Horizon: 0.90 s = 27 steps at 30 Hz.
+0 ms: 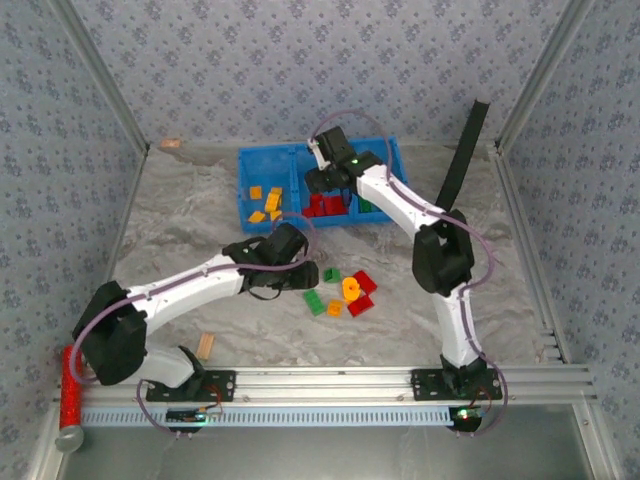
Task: Sort the legos into containers by color
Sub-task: Place the lego in the container.
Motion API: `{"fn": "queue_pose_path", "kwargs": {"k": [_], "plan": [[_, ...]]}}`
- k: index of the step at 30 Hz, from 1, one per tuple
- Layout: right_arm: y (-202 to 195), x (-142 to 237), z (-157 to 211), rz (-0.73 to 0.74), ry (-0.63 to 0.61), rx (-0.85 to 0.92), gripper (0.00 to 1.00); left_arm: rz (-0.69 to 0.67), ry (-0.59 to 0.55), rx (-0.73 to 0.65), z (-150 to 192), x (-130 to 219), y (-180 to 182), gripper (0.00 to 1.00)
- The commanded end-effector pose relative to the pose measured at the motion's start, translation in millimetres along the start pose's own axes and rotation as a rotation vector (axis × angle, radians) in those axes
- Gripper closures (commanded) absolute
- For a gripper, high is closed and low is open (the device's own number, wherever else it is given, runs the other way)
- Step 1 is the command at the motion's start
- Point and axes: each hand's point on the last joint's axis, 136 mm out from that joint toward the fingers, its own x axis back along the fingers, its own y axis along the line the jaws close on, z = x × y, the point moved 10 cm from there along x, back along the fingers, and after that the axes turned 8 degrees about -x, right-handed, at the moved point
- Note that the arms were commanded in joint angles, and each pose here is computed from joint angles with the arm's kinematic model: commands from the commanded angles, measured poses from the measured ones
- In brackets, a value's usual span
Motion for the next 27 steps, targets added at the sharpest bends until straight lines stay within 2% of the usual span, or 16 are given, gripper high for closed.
{"fn": "queue_pose_path", "kwargs": {"k": [1,6,13,19,27], "plan": [[2.2,-16.6,-2.3,-0.025,0.037,0.022,0.65,-0.011,-0.044,0.037,2.4,4.9,-1.8,0.44],[3.2,-47.4,1.3,-0.017,0.081,0.028,0.63,-0.055,-0.017,-0.021,0.8,3.6,-7.0,0.43],[2.1,-69.9,8.6,-0.008,0.122,0.038,0.57,-0.026,0.033,-0.096,4.9,-1.6,-21.2,0.43],[-1.0,-70.6,9.1,-0.013,0.125,0.033,0.44,-0.083,0.086,-0.324,18.5,-11.7,-47.6,0.43],[1.8,-48.1,-1.6,-0.025,0.093,0.039,0.32,-0.097,0.148,-0.503,36.8,-36.8,-75.9,0.43]]}}
